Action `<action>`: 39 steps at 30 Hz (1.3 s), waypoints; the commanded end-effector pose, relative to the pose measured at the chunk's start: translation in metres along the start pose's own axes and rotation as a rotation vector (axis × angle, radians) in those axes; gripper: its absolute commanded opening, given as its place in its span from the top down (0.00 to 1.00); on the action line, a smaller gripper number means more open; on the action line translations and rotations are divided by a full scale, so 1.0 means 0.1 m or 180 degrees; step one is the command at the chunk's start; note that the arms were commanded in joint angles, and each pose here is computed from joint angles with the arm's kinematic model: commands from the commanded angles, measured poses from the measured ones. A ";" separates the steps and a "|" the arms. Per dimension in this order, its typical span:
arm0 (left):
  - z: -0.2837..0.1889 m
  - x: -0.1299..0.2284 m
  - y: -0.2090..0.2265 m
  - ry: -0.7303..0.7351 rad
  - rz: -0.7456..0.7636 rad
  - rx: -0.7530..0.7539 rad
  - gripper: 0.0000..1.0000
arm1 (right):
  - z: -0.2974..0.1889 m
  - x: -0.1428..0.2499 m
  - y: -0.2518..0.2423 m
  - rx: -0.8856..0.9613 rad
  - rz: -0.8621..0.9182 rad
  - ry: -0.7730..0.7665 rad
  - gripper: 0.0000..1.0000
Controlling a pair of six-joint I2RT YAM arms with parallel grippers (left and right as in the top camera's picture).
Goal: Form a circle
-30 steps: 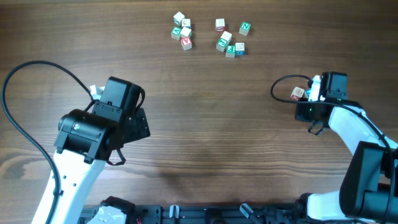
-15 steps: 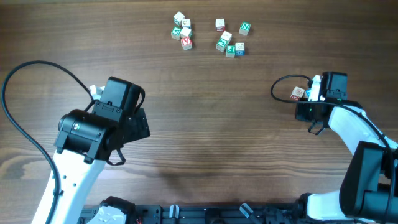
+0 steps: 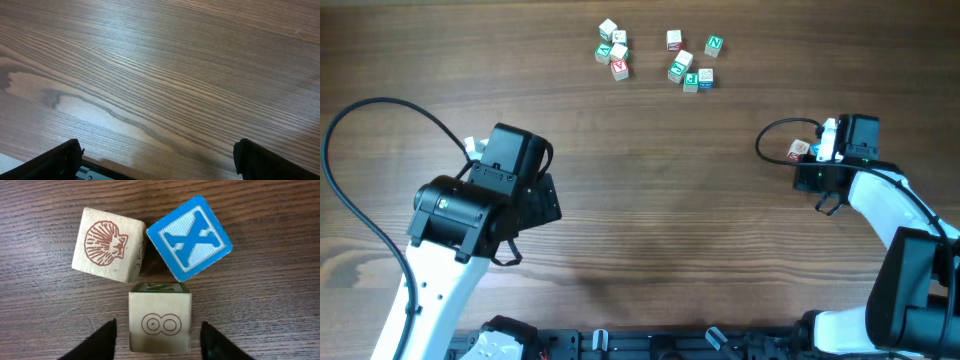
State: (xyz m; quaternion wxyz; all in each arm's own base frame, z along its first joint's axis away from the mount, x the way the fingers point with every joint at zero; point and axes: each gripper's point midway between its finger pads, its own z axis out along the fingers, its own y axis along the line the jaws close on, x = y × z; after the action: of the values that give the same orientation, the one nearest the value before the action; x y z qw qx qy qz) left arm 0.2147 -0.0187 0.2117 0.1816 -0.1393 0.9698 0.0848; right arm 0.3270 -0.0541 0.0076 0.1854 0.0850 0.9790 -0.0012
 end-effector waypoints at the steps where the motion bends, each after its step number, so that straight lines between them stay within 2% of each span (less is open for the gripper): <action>1: -0.01 -0.02 0.04 -0.0044 -0.0088 -0.0028 0.00 | 0.05 0.08 -0.03 0.0036 0.0020 0.0079 0.41; 4: -0.01 -0.02 0.04 -0.0044 -0.0088 -0.0028 0.00 | 0.02 0.15 -0.03 0.0035 0.0023 0.0219 0.25; 8: -0.01 -0.02 0.04 -0.0044 -0.0088 -0.0028 0.00 | -0.21 0.04 0.12 -0.0235 0.0031 0.0195 0.27; 10: -0.01 -0.02 0.04 -0.0044 -0.0088 -0.0028 0.00 | -0.32 0.00 0.18 -0.0335 0.0071 0.0129 0.40; 12: -0.01 -0.02 0.04 -0.0044 -0.0088 -0.0028 0.00 | -0.38 0.04 0.16 -0.0293 0.0224 0.0163 0.66; 13: -0.01 -0.02 0.04 -0.0044 -0.0088 -0.0028 0.00 | -0.38 0.06 0.15 -0.0265 0.0312 0.0189 0.83; 14: -0.01 -0.02 0.04 -0.0044 -0.0088 -0.0028 0.00 | -0.37 0.06 0.15 -0.0260 0.0366 0.0196 0.91; 15: -0.01 -0.02 0.04 -0.0044 -0.0088 -0.0028 0.00 | -0.37 0.06 0.14 -0.0249 0.0372 0.0196 0.96; 17: -0.01 -0.02 0.04 -0.0044 -0.0088 -0.0028 0.00 | -0.37 0.08 0.12 -0.0203 0.0381 0.0219 0.96; 23: -0.01 -0.02 0.04 -0.0044 -0.0088 -0.0028 0.00 | -0.37 0.05 0.14 -0.0222 0.1065 0.0208 0.96; 28: -0.01 -0.02 0.04 -0.0044 -0.0088 -0.0028 0.00 | -0.53 -0.28 0.10 -0.0290 0.1280 -0.0245 0.96; 29: -0.01 -0.02 0.04 -0.0044 -0.0088 -0.0028 0.00 | -0.67 -0.40 -0.04 -0.0276 0.1398 -0.0477 0.96; 31: -0.01 -0.02 0.04 -0.0044 -0.0088 -0.0028 0.00 | -0.74 -0.47 -0.23 -0.0310 0.1560 -0.0616 0.96; 39: -0.01 -0.02 0.04 -0.0044 -0.0088 -0.0028 0.00 | -0.75 -0.48 -0.36 -0.0256 0.1575 -0.0671 0.96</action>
State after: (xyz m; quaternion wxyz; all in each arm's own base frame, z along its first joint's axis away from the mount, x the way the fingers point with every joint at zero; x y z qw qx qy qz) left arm 0.2147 -0.0187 0.2117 0.1816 -0.1393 0.9698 0.0848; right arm 0.3307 -0.0949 0.0828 0.2665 0.3219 0.9058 0.0697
